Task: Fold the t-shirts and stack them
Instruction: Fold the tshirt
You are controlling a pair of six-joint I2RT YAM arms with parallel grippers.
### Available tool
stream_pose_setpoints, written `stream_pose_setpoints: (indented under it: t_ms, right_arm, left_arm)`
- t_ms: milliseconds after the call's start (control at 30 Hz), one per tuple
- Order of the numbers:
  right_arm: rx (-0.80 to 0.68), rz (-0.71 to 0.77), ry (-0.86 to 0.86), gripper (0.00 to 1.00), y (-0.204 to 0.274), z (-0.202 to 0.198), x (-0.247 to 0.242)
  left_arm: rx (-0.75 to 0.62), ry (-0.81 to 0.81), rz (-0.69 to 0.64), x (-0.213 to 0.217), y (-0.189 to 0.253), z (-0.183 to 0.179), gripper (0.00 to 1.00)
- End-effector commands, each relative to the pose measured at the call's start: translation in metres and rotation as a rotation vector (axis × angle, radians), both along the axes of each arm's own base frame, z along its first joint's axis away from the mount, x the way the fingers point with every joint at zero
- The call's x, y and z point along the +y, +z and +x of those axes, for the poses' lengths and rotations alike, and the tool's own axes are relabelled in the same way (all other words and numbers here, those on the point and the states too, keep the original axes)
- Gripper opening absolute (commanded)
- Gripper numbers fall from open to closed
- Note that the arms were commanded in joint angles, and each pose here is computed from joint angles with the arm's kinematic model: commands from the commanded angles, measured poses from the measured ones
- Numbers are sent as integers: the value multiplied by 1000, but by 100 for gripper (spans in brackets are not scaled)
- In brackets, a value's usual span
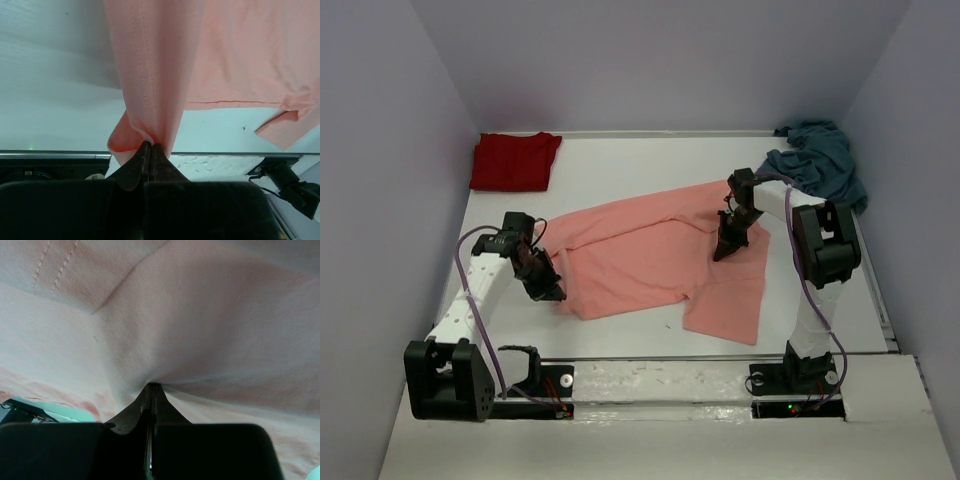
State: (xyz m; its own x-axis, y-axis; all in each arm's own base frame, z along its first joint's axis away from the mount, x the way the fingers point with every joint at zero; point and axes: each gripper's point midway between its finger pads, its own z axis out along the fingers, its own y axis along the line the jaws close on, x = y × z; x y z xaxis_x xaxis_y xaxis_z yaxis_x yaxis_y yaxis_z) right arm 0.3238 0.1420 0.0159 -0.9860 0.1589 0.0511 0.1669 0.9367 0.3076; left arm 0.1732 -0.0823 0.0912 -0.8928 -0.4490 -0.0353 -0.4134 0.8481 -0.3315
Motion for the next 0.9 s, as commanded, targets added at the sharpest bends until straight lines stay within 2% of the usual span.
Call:
stream_pose_setpoints:
  t_ms: [0, 267, 467, 733, 867]
  right_arm:
    - [-41, -87, 31, 0, -20, 12, -11]
    - [-50, -90, 38, 0, -17, 12, -12]
    - [-57, -83, 33, 0, -14, 13, -11]
    - [-64, -83, 30, 0, -10, 14, -11]
    - [-70, -80, 28, 0, -8, 15, -10]
  left_arm:
    - [17, 119, 4, 4, 7, -8, 0]
    - [113, 302, 109, 29, 0, -11, 0]
    - [203, 416, 57, 29, -9, -9, 0]
    - [251, 525, -35, 16, -5, -1, 0]
    - [292, 564, -23, 16, -6, -6, 0]
